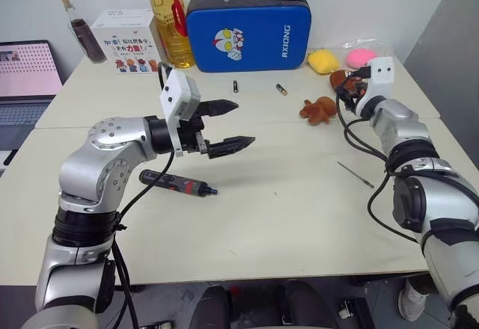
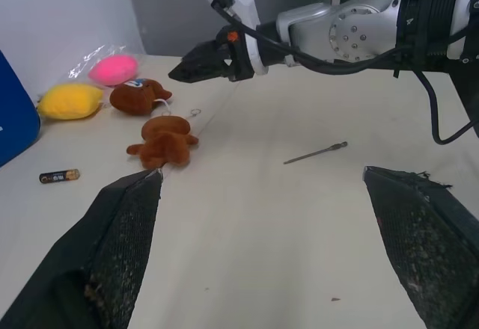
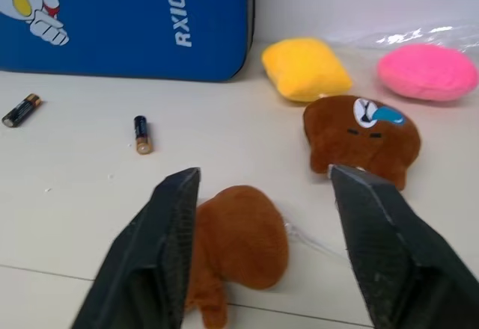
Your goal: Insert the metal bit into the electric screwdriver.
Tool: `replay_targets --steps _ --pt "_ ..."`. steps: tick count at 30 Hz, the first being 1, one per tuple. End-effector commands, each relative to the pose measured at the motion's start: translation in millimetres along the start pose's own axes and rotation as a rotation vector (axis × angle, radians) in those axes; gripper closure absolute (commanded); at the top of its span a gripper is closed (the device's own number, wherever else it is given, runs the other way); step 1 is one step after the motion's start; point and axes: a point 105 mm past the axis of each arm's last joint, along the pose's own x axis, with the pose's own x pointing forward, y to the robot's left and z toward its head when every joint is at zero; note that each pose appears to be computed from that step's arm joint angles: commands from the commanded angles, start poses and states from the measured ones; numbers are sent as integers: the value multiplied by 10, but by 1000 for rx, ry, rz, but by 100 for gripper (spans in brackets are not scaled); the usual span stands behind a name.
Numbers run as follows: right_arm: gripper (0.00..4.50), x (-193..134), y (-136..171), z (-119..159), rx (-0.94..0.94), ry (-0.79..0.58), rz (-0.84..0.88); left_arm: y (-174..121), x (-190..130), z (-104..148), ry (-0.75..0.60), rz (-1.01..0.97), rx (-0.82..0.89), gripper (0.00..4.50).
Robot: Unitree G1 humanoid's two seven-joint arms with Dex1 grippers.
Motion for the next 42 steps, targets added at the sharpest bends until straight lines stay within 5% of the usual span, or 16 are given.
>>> replay_targets --steps 1,4,7,14,19,26,35,42 --pt "63 -16 3 272 13 -92 41 1 -37 112 -9 2 54 0" --pt "6 -93 295 274 -46 -84 291 92 -201 51 71 9 76 0" --pt "6 -499 692 179 -156 -77 609 173 -503 -63 240 -26 113 0" --pt "6 -1435 1372 -177 -180 46 984 290 -852 -343 602 -162 263 0" --pt "6 -1717 1716 -405 -220 59 1052 263 -853 -615 767 -311 374 0" --pt "6 -1949 2038 -570 -211 54 1120 167 -594 -887 779 -415 455 0" --pt "6 -1984 2132 -578 -179 38 1099 192 -652 -1126 899 -493 505 0" --pt "6 -1965 2139 -580 -179 25 1072 127 -506 -1304 865 -524 491 0"
